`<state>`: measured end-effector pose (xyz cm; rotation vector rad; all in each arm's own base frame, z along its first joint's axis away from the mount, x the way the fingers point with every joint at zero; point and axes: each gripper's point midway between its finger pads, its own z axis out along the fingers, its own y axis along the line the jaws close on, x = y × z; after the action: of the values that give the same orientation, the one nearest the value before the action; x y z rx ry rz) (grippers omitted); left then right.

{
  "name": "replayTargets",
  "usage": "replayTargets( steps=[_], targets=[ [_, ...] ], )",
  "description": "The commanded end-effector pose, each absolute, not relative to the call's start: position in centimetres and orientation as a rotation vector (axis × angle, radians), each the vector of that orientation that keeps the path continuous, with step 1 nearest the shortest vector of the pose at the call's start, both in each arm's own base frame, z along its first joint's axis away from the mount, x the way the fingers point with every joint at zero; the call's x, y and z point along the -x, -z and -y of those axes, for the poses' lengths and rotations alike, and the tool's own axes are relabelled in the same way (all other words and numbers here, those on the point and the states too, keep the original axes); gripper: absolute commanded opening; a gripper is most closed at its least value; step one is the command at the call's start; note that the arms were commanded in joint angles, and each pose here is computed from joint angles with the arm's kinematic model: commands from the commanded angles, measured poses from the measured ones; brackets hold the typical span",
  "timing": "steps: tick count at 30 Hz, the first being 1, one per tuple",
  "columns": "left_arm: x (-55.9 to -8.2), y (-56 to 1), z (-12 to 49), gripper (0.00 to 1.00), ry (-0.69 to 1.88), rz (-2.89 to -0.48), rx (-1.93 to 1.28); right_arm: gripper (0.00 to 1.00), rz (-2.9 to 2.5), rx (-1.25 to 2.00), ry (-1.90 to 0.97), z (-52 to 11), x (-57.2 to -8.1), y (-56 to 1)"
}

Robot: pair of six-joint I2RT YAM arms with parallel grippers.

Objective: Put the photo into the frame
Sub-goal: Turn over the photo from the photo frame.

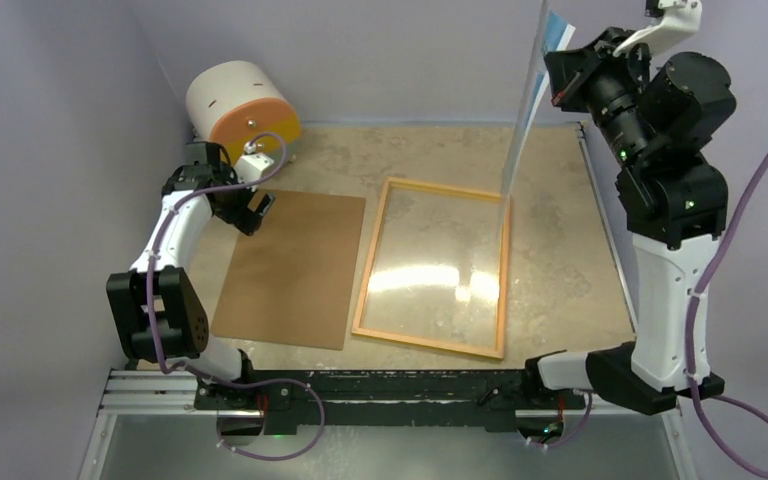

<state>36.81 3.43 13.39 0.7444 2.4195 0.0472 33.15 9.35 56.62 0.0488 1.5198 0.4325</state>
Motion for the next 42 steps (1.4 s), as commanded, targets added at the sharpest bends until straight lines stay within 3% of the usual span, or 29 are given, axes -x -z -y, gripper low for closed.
replayTargets(
  steps=[1, 12, 21, 26, 30, 42],
  targets=[
    [-36.6, -14.0, -2.5, 0.96, -0.010, -2.398, -0.739, 0.00, -1.843, 0.055, -0.340, -12.1, -36.6, -47.7],
    [-36.6, -13.7, -3.2, 0.96, -0.058, -2.410, -0.723, 0.00, -2.281, 0.148, -0.503, -23.9, -39.1, -27.9],
    [-36.4, -13.7, -3.6, 0.96, -0.095, -2.412, -0.727, 0.00, -2.506, -0.242, -0.936, -30.2, -39.0, -18.6],
    [-36.1, -13.2, -3.9, 0.97, -0.115, -2.416, -0.740, 0.00, -2.503, -0.461, -1.109, -32.2, -39.7, -17.2],
    [-36.0, -12.8, -4.1, 0.97, -0.128, -2.421, -0.750, 0.00, -2.388, -0.691, -0.984, -30.4, -41.7, -17.7],
    [-36.2, -12.4, -3.7, 0.97, -0.100, -2.422, -0.756, 0.00, -2.066, -1.202, -0.807, -26.4, -41.1, -18.9]
  ],
)
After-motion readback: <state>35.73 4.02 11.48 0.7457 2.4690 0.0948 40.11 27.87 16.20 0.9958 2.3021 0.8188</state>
